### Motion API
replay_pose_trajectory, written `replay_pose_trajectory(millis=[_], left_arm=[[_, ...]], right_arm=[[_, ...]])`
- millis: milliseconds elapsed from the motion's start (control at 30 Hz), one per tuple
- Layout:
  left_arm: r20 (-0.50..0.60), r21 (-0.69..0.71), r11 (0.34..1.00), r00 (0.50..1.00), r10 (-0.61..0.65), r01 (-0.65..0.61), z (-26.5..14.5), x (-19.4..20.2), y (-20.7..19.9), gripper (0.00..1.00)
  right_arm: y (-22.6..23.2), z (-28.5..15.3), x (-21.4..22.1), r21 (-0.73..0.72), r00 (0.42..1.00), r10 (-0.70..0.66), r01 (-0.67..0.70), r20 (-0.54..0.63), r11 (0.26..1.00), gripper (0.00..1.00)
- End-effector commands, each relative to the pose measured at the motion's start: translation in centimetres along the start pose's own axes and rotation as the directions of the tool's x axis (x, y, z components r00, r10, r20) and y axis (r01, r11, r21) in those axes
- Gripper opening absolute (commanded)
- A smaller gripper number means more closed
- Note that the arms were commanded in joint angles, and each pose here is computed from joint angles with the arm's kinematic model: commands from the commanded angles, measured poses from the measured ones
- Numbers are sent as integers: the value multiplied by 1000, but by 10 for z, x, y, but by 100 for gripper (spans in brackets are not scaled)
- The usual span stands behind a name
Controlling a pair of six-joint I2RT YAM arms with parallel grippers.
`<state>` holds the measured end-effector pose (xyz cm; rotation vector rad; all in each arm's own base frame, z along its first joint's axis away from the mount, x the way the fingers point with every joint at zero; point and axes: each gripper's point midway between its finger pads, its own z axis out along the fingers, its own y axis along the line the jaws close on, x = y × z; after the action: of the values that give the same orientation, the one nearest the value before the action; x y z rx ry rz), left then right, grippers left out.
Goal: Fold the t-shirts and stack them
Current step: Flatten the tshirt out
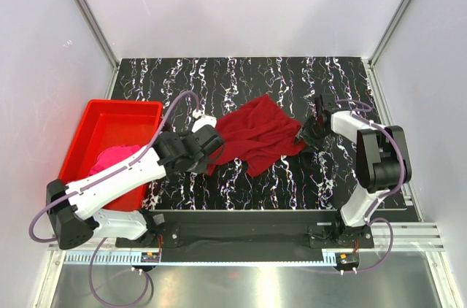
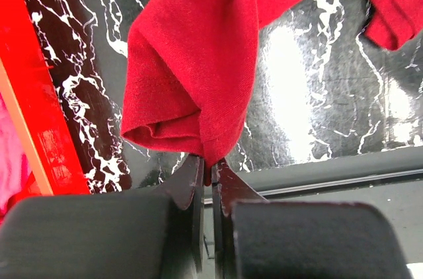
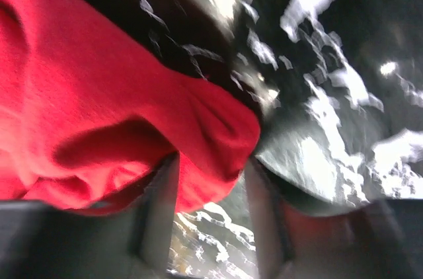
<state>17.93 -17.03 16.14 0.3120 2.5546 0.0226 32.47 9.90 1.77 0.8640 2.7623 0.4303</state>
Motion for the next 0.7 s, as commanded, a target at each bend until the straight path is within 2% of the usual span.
replay_pose_trajectory(millis=[0, 33, 67, 100, 133, 200, 233, 267, 300, 333, 367, 433, 500, 567, 600, 633, 667], left_arm=[[103, 17, 998, 993, -60, 58, -21, -25, 6, 0], [110, 10, 998, 992, -58, 57, -22, -26, 8, 0], [133, -17, 999, 990, -47, 50, -25, -29, 16, 0], [147, -38, 998, 988, -52, 58, -26, -33, 22, 0], [159, -60, 996, 986, -51, 61, -28, -36, 29, 0], [198, -108, 990, 978, -68, 90, -35, -51, 53, 0], [213, -123, 987, 974, -80, 108, -37, -57, 61, 0], [231, -135, 986, 971, -69, 102, -41, -65, 70, 0], [261, -153, 977, 960, -106, 149, -46, -79, 86, 0], [285, -163, 972, 951, -119, 171, -50, -88, 94, 0], [288, -195, 963, 949, -126, 188, -50, -95, 110, 0], [332, -193, 962, 936, -120, 192, -58, -117, 118, 0], [333, -197, 967, 938, -91, 164, -55, -130, 117, 0], [324, -179, 975, 944, -71, 135, -50, -139, 109, 0], [309, -173, 977, 949, -63, 121, -45, -139, 106, 0], [295, -166, 980, 954, -56, 109, -39, -139, 102, 0], [265, -147, 985, 963, -50, 91, -30, -131, 96, 0]], right_arm=[[13, 11, -31, -26, 994, -67, 70, 88, 997, 42], [13, 10, -33, -25, 993, -69, 72, 94, 997, 17], [12, 6, -39, -14, 993, -69, 71, 94, 997, 6], [12, -1, -43, 4, 991, -94, 94, 99, 996, 0], [-5, -11, -45, 102, 990, -100, 90, 96, 991, 0], [3, -54, -76, 151, 968, -152, 123, 200, 981, 0], [-11, -77, -83, 250, 956, -180, 120, 232, 961, 0], [6, -111, -107, 241, 923, -209, 133, 323, 961, 0], [12, -141, -116, 252, 888, -264, 176, 376, 951, 0], [9, -164, -121, 295, 868, -291, 177, 403, 939, 0], [23, -198, -133, 288, 822, -328, 209, 465, 934, 0], [39, -236, -131, 266, 780, -368, 264, 506, 927, 0], [60, -245, -118, 265, 745, -444, 357, 497, 896, 0], [105, -242, -77, 228, 691, -577, 535, 435, 813, 0], [121, -219, -60, 215, 688, -631, 597, 359, 773, 0], [149, -211, -14, 142, 649, -703, 698, 291, 702, 1], [159, -186, 9, 97, 652, -729, 728, 210, 679, 1]])
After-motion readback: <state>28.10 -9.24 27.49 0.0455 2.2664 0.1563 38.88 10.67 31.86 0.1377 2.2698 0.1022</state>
